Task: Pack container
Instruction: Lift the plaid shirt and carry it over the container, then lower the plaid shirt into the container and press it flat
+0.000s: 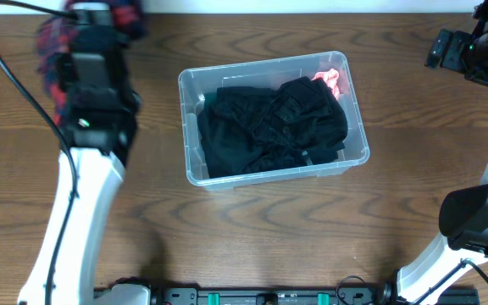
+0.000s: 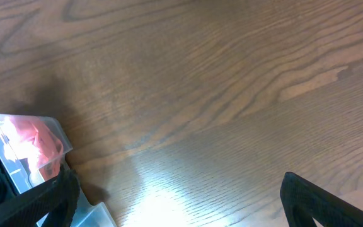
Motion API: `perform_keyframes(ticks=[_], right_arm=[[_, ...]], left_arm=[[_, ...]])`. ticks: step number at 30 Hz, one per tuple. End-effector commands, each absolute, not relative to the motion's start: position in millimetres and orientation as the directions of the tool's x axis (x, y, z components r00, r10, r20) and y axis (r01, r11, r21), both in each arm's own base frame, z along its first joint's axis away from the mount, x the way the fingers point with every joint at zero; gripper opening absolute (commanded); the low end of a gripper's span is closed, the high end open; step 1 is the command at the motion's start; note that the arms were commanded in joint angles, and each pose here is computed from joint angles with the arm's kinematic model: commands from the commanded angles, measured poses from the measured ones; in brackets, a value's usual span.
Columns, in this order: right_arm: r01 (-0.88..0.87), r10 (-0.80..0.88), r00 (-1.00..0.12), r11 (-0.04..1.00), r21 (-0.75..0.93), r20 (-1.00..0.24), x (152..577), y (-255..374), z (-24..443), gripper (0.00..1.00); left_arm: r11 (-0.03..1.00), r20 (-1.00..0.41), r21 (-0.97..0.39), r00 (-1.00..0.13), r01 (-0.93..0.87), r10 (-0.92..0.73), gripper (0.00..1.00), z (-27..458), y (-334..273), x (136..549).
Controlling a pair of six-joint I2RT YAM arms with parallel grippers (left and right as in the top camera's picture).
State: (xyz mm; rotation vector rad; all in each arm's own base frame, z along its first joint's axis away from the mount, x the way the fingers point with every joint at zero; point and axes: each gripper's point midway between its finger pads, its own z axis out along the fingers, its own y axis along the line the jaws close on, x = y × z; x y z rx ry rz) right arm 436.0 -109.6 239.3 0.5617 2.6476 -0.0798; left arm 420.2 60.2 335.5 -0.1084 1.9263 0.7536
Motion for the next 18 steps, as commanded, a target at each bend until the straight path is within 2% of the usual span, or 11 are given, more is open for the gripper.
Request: perform_keyframes(ticks=[1, 9, 18], right_arm=[[0.418, 0.395, -0.820, 0.908, 0.037, -0.414, 436, -113, 236, 0.99], [0.418, 0.395, -0.820, 0.908, 0.037, -0.414, 436, -113, 236, 0.99], [0.417, 0.394, -0.820, 0.908, 0.037, -0.414, 436, -113, 236, 0.99]], left_arm=[[0.863, -0.857, 0.455, -0.371, -0.220, 0.357, 0.06, 363, -19, 412], [0.861, -0.812, 0.506, -0.307, 0.052, 0.496, 0.06, 340, -143, 396], [0.830, -0.772, 0.547, -0.315, 0.112, 0.552, 0.06, 313, -185, 391]])
